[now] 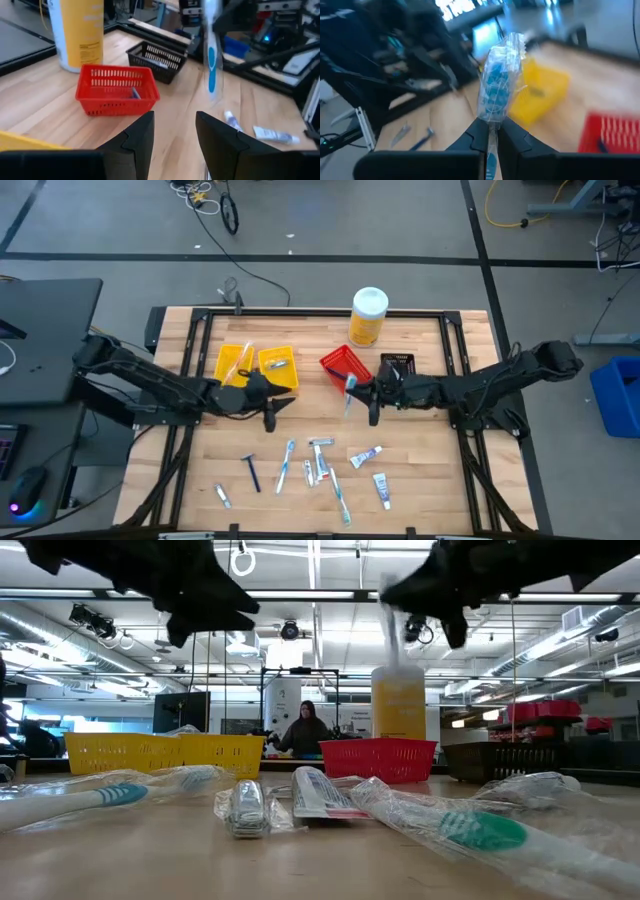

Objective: Pick & Place Travel size toiletries
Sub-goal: Put the blue toothbrush into the left yellow bin

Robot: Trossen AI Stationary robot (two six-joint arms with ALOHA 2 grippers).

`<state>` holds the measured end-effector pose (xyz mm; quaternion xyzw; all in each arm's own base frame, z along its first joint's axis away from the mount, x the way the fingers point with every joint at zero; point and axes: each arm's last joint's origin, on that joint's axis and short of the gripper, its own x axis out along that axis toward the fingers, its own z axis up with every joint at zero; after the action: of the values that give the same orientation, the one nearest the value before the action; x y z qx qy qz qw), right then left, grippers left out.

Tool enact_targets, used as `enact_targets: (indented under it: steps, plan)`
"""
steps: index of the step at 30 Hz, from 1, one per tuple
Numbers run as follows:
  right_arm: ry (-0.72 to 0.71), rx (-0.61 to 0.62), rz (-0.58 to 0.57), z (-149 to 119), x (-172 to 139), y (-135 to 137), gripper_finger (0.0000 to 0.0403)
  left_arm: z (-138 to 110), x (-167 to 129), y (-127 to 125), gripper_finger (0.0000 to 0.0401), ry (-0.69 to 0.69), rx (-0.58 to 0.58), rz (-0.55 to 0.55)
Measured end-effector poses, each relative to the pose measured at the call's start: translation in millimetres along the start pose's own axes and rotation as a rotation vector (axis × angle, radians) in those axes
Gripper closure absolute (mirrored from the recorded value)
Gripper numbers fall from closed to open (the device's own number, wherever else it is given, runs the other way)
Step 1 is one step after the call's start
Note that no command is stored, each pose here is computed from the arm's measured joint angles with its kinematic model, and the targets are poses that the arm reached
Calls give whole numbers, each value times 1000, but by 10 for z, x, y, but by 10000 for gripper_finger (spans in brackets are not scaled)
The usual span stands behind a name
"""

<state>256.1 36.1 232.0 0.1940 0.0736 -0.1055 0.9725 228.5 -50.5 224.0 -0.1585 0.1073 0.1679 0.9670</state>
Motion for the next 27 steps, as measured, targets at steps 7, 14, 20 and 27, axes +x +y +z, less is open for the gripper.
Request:
enact_targets:
  steps: [7, 14, 20, 27]
  plan:
    - [-95, -74, 132, 42, 198, -53, 379, 43, 186, 44, 248, -7, 25, -136]
    - [-105, -77, 195, 88, 497, -77, 379, 116, 261, 91, 248, -49, 33, -205]
    - [-128, -118, 212, 228, 747, -13, 379, 126, 269, 103, 248, -47, 48, -226]
    - [-94, -137, 225, 259, 988, 3, 379, 128, 267, 101, 248, -49, 59, -231]
